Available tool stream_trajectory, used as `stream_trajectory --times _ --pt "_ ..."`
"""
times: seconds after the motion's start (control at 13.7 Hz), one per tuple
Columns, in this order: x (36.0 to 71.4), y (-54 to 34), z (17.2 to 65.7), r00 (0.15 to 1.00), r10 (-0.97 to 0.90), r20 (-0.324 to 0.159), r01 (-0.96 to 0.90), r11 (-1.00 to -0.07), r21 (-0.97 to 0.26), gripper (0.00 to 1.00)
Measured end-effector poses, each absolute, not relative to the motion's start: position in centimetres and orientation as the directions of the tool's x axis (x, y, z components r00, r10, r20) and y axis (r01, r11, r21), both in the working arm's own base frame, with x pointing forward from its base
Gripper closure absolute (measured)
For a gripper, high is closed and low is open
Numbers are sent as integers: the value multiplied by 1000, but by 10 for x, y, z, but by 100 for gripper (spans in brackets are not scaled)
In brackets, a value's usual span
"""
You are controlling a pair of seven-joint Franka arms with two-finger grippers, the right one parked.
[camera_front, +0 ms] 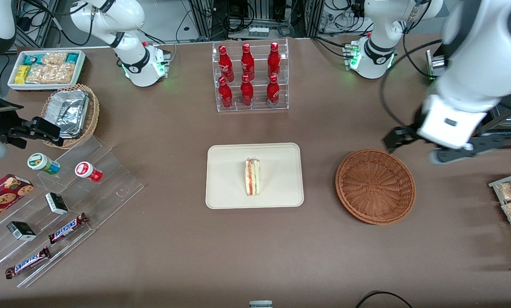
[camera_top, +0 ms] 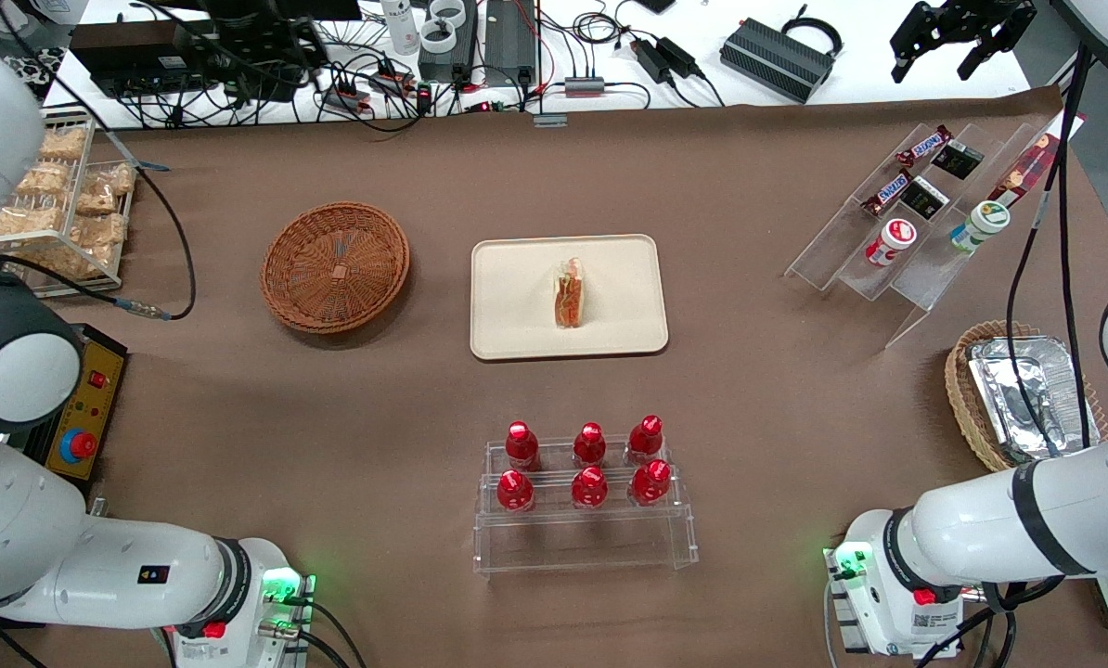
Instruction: Place sandwich from basket to tray
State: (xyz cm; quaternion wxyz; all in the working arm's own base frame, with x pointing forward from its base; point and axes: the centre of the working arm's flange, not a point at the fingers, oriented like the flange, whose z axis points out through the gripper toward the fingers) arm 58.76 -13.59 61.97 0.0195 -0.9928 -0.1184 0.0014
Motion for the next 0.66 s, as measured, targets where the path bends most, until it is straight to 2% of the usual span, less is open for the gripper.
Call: stream_trajectory --times 0.29,0.66 --pt "557 -74 625 981 189 -36 187 -981 -42 0" --pt "541 -66 621 985 156 -68 154 -988 -30 0"
